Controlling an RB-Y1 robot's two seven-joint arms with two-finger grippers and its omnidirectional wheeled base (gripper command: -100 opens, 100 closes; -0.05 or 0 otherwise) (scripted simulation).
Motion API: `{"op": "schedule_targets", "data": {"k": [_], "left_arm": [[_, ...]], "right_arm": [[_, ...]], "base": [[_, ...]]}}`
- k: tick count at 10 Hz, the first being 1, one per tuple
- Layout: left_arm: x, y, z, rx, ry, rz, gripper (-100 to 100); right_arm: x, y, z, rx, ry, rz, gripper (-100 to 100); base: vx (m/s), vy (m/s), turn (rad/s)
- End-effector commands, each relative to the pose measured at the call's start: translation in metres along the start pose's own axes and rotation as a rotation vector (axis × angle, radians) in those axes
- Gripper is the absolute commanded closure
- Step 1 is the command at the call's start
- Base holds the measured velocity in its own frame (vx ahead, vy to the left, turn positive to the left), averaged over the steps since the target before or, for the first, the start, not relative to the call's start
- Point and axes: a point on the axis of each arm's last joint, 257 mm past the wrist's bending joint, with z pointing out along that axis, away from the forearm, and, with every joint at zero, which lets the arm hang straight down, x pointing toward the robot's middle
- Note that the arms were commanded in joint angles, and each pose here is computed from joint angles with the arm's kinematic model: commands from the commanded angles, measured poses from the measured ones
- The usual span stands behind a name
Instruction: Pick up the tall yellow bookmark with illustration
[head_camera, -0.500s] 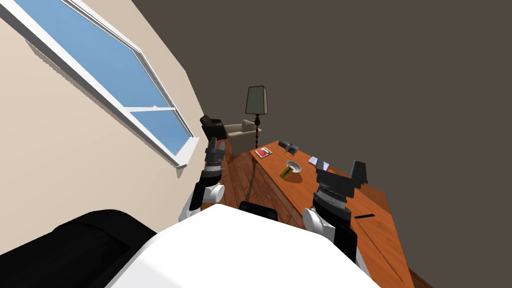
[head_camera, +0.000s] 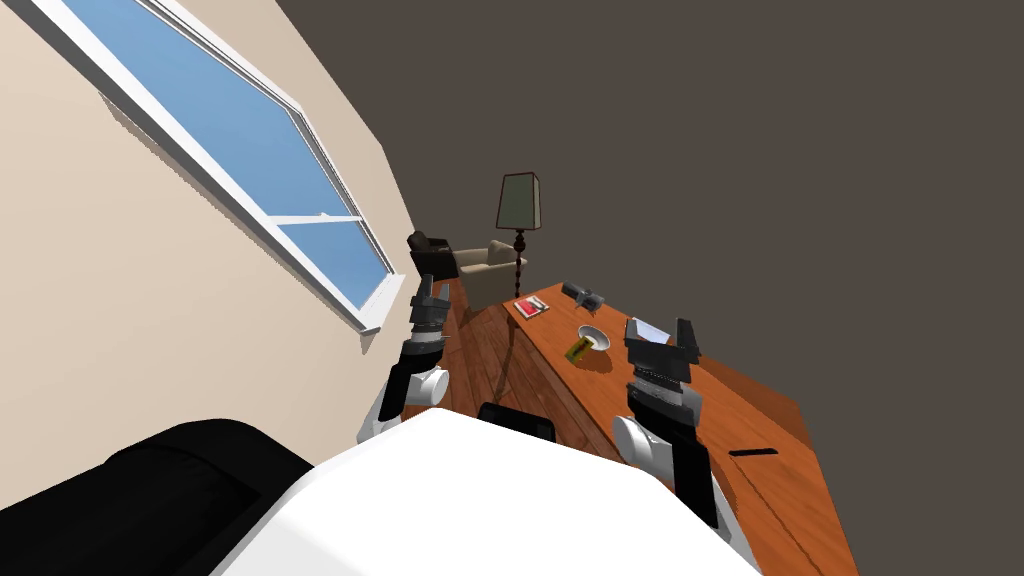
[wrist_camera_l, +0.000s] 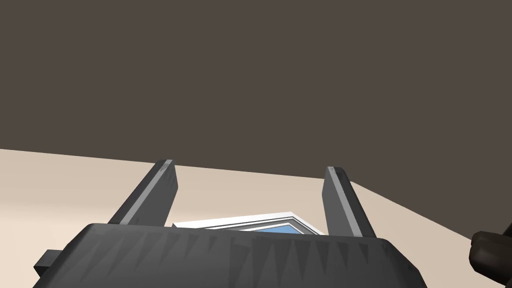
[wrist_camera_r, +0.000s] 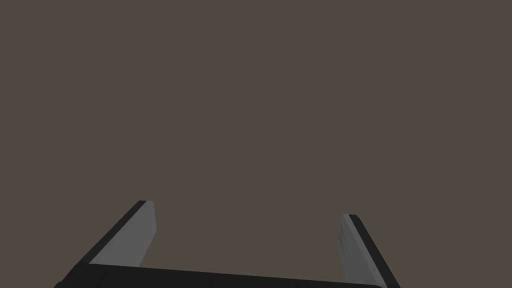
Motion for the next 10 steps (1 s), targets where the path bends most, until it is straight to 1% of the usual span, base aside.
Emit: {"op": "schedule_targets", "data": {"k": [1, 2, 4, 5, 6, 7, 8, 9, 10], "left_arm": [[0.000, 0.000, 0.000, 0.000, 0.000, 0.000, 0], [0.000, 0.000, 0.000, 0.000, 0.000, 0.000, 0], [0.000, 0.000, 0.000, 0.000, 0.000, 0.000, 0], [0.000, 0.000, 0.000, 0.000, 0.000, 0.000, 0], [0.000, 0.000, 0.000, 0.000, 0.000, 0.000, 0], [0.000, 0.000, 0.000, 0.000, 0.000, 0.000, 0], [0.000, 0.000, 0.000, 0.000, 0.000, 0.000, 0], [0.000, 0.000, 0.000, 0.000, 0.000, 0.000, 0], [0.000, 0.000, 0.000, 0.000, 0.000, 0.000, 0]], "right_arm": [[-0.014, -0.023, 0.002, 0.063, -0.002, 0.039, -100], [-0.015, -0.024, 0.001, 0.066, -0.003, 0.042, -100], [-0.035, -0.051, 0.006, 0.145, -0.011, 0.082, -100], [-0.036, -0.052, 0.006, 0.151, -0.013, 0.093, -100], [-0.049, -0.067, 0.009, 0.197, -0.023, 0.116, -100], [-0.049, -0.067, 0.009, 0.197, -0.023, 0.118, -100], [-0.064, -0.081, 0.012, 0.244, -0.038, 0.138, -100], [-0.064, -0.081, 0.012, 0.244, -0.039, 0.143, -100], [-0.081, -0.096, 0.014, 0.293, -0.059, 0.159, -100]], "base": [[0.039, 0.037, 0.051], [0.027, 0.026, 0.022], [0.032, 0.023, 0.050], [0.030, 0.023, 0.016], [0.034, 0.028, 0.028], [0.024, 0.022, 0.014], [0.022, 0.021, 0.021], [0.021, 0.019, 0.018], [0.027, 0.029, 0.025]]}}
